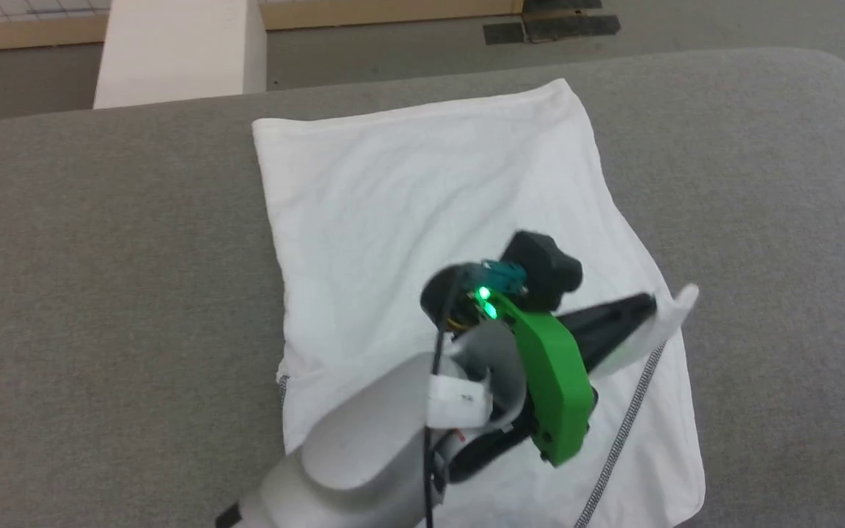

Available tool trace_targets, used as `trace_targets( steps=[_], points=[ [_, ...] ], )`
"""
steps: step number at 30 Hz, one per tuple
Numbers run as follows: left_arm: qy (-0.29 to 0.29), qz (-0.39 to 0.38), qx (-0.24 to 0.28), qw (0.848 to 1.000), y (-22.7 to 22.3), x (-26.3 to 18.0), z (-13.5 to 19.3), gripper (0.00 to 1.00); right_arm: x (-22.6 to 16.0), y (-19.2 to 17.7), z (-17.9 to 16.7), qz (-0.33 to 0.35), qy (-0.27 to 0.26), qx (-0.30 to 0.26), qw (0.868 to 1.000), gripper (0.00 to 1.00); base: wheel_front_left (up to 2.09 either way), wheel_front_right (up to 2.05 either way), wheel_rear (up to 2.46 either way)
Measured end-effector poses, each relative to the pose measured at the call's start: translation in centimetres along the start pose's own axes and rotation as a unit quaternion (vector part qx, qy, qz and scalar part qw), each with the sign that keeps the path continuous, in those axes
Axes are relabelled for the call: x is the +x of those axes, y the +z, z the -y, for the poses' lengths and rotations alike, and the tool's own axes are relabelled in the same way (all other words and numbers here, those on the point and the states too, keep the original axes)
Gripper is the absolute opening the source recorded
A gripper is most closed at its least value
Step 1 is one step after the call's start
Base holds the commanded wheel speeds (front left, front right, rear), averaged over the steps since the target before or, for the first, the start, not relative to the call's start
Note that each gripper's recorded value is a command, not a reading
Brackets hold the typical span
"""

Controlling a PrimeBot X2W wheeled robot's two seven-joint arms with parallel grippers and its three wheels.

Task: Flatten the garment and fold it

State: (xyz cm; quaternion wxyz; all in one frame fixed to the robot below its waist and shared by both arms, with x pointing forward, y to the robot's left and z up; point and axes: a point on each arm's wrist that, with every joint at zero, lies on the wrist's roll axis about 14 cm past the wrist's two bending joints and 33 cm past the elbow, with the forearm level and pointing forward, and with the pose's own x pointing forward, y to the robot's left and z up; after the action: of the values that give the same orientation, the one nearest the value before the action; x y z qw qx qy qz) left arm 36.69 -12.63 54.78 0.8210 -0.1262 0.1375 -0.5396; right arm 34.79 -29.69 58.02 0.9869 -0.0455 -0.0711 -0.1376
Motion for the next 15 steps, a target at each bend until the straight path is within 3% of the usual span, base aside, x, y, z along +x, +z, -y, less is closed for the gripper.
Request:
trace_targets(
  steps=[9, 10, 11, 12, 15],
  points=[
    [0.009, -0.126, -0.006, 0.992, -10.5, 1.3, -1.6, 0.0, -0.2, -1.2, 0.0, -0.018, -0.003, 0.0, 1.0, 1.0, 0.0, 0.0, 0.0],
    [0.013, -0.129, -0.006, 0.991, -11.0, 1.3, -1.9, 0.25, -0.3, -1.2, 0.0, -0.019, -0.003, 0.0, 1.0, 1.0, 0.0, 0.0, 0.0],
    [0.012, -0.127, -0.006, 0.992, -11.3, 1.4, -1.9, 0.76, -0.4, -1.3, 0.1, -0.02, -0.005, 0.0, 1.0, 1.0, 0.0, 0.0, 0.0],
    [0.009, -0.123, -0.004, 0.992, -11.4, 1.5, -1.8, 1.0, -0.4, -1.3, 0.2, -0.021, -0.007, 0.0, 1.0, 1.0, 0.0, 0.0, 0.0],
    [0.002, -0.099, -0.002, 0.995, -10.7, 2.1, -1.4, 1.0, -0.6, -1.3, 0.6, -0.023, -0.012, -0.002, 1.0, 1.0, 0.0, 0.0, 0.0]
  ],
)
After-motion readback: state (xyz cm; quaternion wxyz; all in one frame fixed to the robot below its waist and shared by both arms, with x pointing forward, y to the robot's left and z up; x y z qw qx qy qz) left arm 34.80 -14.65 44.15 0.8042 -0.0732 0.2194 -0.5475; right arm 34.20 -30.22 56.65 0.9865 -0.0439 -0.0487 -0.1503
